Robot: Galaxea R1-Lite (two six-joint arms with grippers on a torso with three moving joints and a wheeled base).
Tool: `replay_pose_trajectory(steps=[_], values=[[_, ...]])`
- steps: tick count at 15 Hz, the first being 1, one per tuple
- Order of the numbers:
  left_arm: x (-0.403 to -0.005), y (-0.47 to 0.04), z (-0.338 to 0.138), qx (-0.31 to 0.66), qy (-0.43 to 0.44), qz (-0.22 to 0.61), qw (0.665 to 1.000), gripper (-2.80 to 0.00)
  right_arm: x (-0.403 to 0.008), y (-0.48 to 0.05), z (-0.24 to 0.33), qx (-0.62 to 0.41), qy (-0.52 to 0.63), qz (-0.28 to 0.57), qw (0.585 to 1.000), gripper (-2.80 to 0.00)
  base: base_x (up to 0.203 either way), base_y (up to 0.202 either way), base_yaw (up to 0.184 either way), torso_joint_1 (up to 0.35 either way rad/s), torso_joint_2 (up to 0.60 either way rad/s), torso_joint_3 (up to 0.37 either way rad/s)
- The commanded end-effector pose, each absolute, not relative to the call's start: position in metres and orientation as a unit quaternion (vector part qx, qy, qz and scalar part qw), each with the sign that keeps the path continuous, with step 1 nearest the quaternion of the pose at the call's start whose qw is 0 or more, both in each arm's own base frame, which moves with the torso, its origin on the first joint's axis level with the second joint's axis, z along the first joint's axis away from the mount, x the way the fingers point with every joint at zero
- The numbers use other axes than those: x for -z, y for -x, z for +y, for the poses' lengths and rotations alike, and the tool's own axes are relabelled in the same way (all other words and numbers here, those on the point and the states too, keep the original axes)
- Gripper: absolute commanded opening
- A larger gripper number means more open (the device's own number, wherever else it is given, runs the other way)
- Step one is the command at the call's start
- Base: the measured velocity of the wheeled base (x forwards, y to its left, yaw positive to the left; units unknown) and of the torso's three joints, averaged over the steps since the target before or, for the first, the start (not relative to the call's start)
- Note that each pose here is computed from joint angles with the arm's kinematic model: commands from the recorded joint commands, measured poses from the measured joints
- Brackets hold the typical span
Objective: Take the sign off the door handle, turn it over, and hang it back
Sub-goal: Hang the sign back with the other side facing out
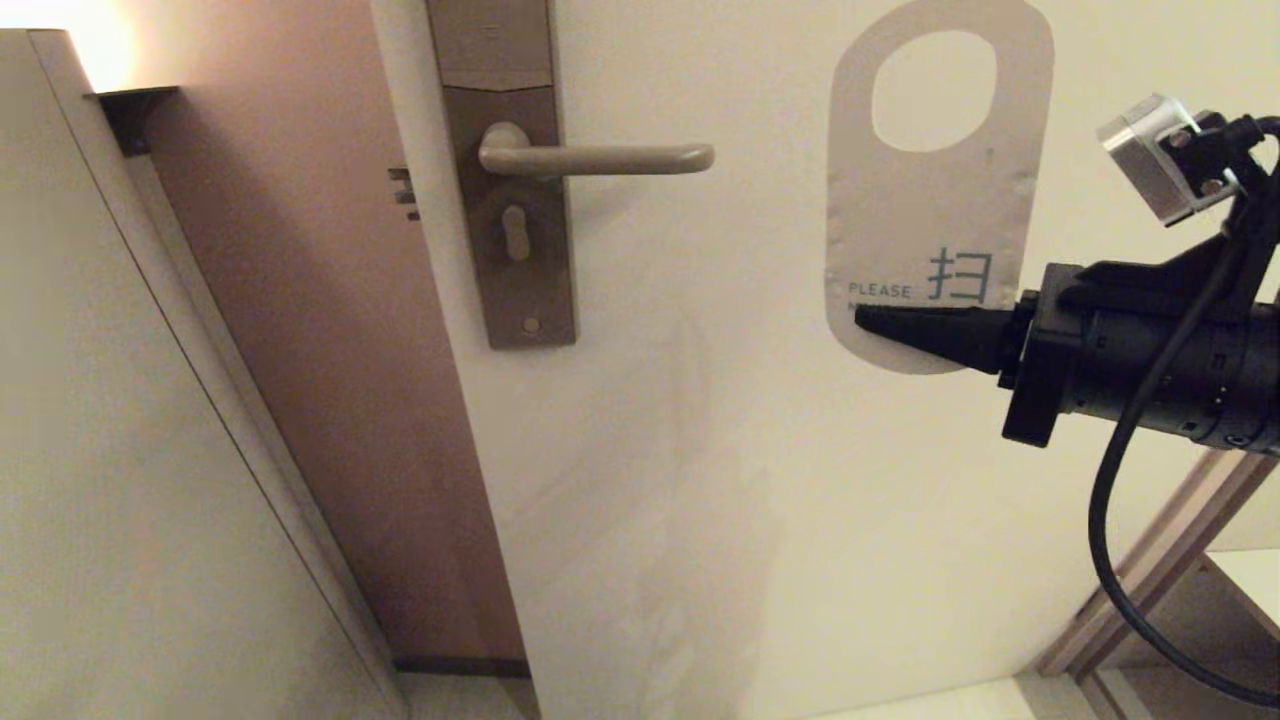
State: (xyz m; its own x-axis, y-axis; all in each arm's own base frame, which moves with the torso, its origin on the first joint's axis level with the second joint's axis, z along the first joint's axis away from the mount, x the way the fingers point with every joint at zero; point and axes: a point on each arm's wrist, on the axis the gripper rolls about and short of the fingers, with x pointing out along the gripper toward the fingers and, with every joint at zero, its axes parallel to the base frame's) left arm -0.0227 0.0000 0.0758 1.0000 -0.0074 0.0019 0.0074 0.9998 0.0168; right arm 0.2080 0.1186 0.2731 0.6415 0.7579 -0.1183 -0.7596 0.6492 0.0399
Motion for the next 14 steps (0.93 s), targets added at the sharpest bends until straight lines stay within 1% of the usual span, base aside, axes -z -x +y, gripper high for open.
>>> replay_pose_trajectory(steps=[1,6,9,14], values=[[-0.076,0.023,0.000,0.003,-0.008,-0.001,1.000,-2.80,-0.273,-0.219,0.127,-0.423,0.005,0.066,0.904,-2.80,0.000,0.000,0.000,0.000,0.00,0.000],[-0.076,0.023,0.000,0.004,-0.008,-0.001,1.000,-2.80,-0.286,-0.232,0.138,-0.396,-0.021,0.060,0.916,-2.80,0.000,0.000,0.000,0.000,0.00,0.000],[-0.076,0.023,0.000,0.004,-0.008,-0.002,1.000,-2.80,-0.291,-0.225,0.146,-0.353,-0.060,0.064,0.932,-2.80,0.000,0.000,0.000,0.000,0.00,0.000],[-0.076,0.023,0.000,0.004,-0.008,-0.001,1.000,-2.80,-0.297,-0.201,0.157,-0.292,-0.052,0.055,0.953,-2.80,0.000,0.000,0.000,0.000,0.00,0.000]])
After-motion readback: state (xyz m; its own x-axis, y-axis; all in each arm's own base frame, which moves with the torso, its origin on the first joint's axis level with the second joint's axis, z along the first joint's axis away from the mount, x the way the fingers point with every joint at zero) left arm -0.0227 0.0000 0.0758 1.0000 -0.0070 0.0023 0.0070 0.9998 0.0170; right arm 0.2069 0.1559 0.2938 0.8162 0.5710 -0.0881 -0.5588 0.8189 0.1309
